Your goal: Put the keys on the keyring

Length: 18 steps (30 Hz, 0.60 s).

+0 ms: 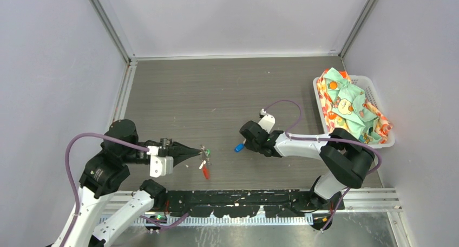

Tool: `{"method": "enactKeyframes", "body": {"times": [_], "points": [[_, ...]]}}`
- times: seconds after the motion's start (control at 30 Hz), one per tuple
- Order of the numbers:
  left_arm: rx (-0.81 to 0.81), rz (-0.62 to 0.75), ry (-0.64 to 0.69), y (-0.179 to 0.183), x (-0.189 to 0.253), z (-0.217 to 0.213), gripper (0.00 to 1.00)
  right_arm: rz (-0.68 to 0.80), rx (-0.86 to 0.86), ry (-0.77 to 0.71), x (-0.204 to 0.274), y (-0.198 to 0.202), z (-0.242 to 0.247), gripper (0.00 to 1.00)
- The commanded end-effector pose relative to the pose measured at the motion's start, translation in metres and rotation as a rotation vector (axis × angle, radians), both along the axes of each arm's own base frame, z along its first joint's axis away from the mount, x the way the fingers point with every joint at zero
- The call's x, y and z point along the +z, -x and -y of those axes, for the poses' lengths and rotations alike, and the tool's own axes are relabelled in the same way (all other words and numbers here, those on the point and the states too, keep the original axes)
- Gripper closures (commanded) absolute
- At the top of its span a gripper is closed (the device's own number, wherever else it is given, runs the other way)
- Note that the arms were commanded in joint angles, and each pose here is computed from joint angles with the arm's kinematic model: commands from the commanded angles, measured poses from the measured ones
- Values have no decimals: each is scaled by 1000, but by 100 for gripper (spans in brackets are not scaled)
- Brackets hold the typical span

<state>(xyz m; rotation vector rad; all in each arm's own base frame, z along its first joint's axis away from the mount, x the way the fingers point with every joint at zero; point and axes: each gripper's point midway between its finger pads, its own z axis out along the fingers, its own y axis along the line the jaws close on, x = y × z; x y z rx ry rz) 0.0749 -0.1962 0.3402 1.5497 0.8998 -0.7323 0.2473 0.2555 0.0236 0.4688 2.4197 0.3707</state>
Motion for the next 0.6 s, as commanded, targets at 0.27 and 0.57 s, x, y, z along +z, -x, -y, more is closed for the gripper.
{"method": "enactKeyframes", "body": {"times": [0.27,0.57], "points": [[-30,49,30,9,12,-1,100,3,-22,-50,22,-6,-9,68],[-31,60,32,9,14,-1,100,-25,-77,-160,16,-3,-18,63]]}}
